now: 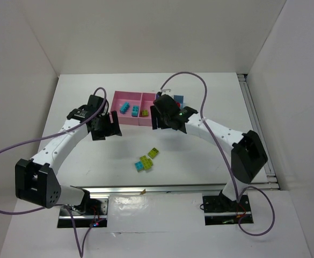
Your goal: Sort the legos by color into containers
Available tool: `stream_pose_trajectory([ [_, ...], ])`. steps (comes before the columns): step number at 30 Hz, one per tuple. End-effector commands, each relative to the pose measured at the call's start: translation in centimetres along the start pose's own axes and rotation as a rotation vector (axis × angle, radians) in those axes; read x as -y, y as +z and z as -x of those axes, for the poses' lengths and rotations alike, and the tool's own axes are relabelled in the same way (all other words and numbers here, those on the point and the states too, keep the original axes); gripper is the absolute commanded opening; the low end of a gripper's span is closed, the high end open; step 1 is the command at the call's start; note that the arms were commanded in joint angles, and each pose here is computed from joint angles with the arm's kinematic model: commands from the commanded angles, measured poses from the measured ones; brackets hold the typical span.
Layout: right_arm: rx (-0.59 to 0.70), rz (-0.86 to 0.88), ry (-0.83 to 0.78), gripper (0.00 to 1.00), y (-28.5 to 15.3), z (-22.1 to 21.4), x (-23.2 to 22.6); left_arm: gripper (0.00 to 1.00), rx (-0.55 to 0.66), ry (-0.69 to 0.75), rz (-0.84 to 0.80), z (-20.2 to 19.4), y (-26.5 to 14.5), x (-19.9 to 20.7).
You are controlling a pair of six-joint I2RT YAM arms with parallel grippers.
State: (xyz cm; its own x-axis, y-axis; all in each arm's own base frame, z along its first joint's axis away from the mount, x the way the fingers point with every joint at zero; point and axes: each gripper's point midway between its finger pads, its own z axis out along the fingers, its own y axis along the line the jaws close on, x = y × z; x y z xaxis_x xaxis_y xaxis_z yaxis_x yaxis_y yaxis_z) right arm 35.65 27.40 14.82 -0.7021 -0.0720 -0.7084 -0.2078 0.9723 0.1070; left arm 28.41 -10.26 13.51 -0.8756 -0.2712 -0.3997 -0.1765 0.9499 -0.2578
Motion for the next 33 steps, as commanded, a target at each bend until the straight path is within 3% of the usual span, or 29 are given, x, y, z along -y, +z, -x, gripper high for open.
stream_pose_trajectory([
  [1,-0.111,0.016,0.088,0.73,-1.9,-5.0,-0.9,0.87,0.032,0.009,-0.024,1.3,-0.2,1.1],
  [3,-0.147,0.027,0.179,0.81,-1.7,-7.0,-1.5,0.87,0.027,0.018,-0.031,1.3,-0.2,1.2],
  [5,-0.163,0.053,0.264,0.83,-1.3,-7.7,-2.7,0.87,0.025,0.038,-0.035,1.1,-0.2,1.3],
  [18,-0.289,-0.025,0.261,0.85,2.4,-12.4,-4.8,0.87,0.008,0.068,-0.025,-0.8,-0.2,0.1],
  [27,-0.334,-0.187,0.236,0.72,3.0,-13.8,-2.8,0.87,0.015,0.069,-0.029,-1.1,-0.2,0.0],
  [33,-0.353,-0.314,0.197,0.71,1.7,-14.8,-0.4,0.87,0.007,0.068,-0.025,-1.2,0.0,-0.1],
])
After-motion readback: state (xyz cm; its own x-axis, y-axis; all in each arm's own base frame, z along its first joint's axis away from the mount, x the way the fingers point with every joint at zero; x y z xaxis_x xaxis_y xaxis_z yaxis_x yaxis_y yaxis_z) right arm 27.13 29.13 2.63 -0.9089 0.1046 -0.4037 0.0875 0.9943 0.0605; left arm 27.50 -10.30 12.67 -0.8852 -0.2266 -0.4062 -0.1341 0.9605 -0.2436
